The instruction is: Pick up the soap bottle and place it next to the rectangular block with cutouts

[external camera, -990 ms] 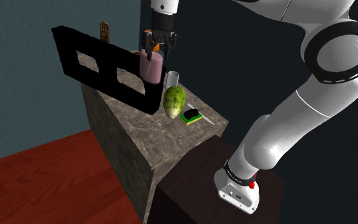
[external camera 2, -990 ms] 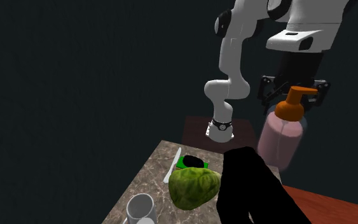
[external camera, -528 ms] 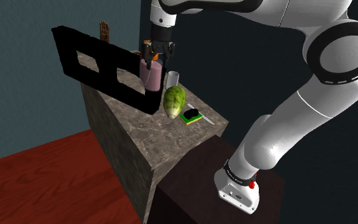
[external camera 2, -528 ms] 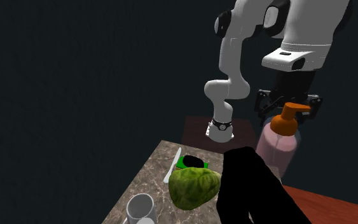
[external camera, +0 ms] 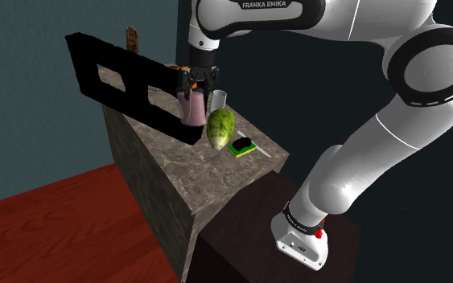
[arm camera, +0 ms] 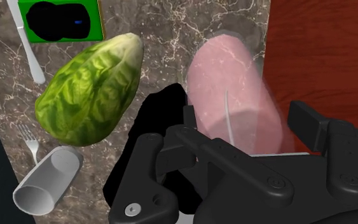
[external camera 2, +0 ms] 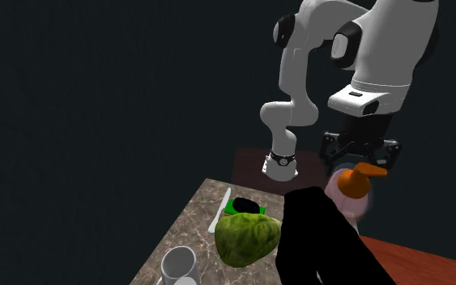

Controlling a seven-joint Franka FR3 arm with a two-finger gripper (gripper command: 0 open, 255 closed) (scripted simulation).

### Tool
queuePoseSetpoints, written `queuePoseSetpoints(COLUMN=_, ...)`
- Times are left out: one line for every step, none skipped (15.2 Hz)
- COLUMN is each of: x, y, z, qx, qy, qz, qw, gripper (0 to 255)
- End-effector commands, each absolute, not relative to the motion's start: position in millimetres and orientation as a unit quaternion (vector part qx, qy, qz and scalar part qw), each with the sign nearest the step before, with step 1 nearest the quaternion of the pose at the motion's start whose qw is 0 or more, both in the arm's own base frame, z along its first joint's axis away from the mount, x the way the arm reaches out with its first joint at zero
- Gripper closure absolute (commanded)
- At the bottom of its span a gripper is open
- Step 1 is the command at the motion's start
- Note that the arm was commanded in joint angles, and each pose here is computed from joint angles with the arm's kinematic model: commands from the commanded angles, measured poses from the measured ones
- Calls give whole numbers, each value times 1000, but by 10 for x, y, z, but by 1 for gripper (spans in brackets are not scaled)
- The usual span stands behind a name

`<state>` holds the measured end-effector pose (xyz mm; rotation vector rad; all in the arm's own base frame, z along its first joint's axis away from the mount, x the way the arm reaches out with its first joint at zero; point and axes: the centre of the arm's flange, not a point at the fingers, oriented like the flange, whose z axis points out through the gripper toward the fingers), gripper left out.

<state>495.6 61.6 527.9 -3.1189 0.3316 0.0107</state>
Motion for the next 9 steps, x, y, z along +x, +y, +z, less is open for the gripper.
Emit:
queuePoseSetpoints(x=4964, y=599, z=5168, qx=-994, qy=107, qz=2, qw=2, gripper=255)
queuePoseSetpoints(x=4964, y=599, z=5115, qx=-994, qy=107, qz=2, qw=2, gripper=255)
queuePoseSetpoints(x=4964, y=599, z=5062, qx=-994, qy=107, qz=2, qw=2, gripper=255)
queuePoseSetpoints(x=4964, y=599, z=5009, qx=-994, qy=107, qz=2, qw=2, gripper=255)
queuePoseSetpoints(x=4964, y=599, z=4957, qx=-994, qy=107, qz=2, qw=2, gripper=255)
queuePoseSetpoints(x=4964, y=599, z=4904, qx=-994, qy=107, qz=2, qw=2, gripper=255)
queuePoseSetpoints(x=4964, y=599, z=4851, qx=-994, qy=107, qz=2, qw=2, gripper=255)
queuePoseSetpoints(x=4964, y=599, z=4798, qx=-994, qy=107, qz=2, qw=2, gripper=255)
queuePoseSetpoints(x=4964, y=599, z=4745, qx=-994, qy=107, qz=2, qw=2, gripper=255)
